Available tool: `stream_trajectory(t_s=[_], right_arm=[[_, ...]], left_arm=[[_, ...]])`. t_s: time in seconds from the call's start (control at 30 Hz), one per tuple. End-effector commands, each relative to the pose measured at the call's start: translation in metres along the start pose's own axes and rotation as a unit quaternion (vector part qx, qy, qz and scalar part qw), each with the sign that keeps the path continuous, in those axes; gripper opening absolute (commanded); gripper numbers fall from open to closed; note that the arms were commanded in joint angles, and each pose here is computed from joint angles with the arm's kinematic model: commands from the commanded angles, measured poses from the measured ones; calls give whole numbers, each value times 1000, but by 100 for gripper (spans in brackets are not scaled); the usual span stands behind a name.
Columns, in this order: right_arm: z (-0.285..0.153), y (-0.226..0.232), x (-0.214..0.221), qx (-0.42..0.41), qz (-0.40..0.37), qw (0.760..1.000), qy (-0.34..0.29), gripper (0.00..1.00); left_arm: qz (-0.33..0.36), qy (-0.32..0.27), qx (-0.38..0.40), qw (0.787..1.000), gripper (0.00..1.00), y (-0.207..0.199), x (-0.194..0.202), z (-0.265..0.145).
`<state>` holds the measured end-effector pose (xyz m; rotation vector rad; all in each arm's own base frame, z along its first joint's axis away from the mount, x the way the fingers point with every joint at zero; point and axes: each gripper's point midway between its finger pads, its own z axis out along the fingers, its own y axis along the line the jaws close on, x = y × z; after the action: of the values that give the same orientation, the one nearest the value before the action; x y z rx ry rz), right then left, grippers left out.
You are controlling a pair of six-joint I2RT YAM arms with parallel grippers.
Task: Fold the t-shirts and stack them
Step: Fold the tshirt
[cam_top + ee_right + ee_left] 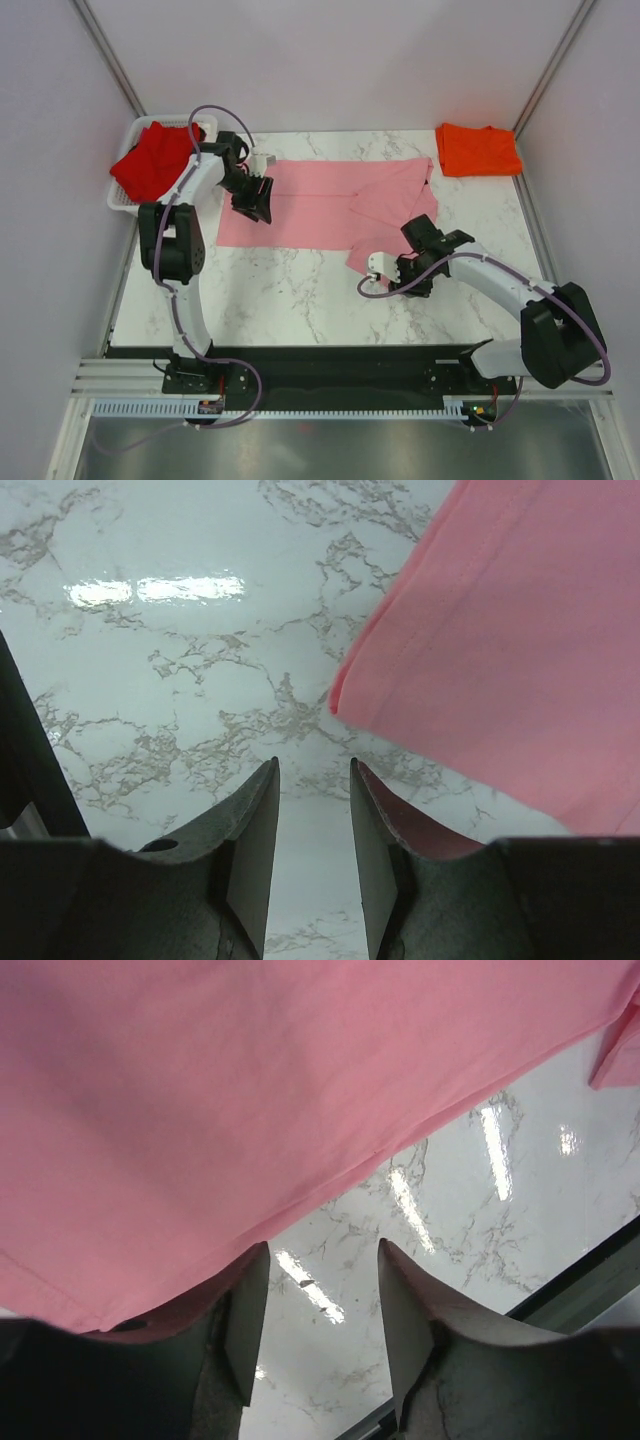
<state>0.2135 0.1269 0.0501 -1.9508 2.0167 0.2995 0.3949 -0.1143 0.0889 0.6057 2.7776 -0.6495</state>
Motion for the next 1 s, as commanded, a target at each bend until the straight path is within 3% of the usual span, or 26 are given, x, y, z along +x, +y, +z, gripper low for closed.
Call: stream_trajectory(t_s=[0.0,0.3,0.77,0.87,0.97], right_arm=[[9,-7,-11,14,-46,999,-22,42],[38,-4,-23,12,-71,997,-15,33],[43,-3,-11,25,-79,996,14,31],[43,-7,-6,33,-69,997,29,20],[34,-9,-6,48,-63,996,32,3]], left_arm=[[17,-15,-22,999,51,-2,0,-21],[14,-1,-38,999,64,1,13,-21],[15,4,-63,998,66,10,15,-23],[6,10,-68,998,65,15,25,-25],[-17,9,-68,997,61,25,38,-31]])
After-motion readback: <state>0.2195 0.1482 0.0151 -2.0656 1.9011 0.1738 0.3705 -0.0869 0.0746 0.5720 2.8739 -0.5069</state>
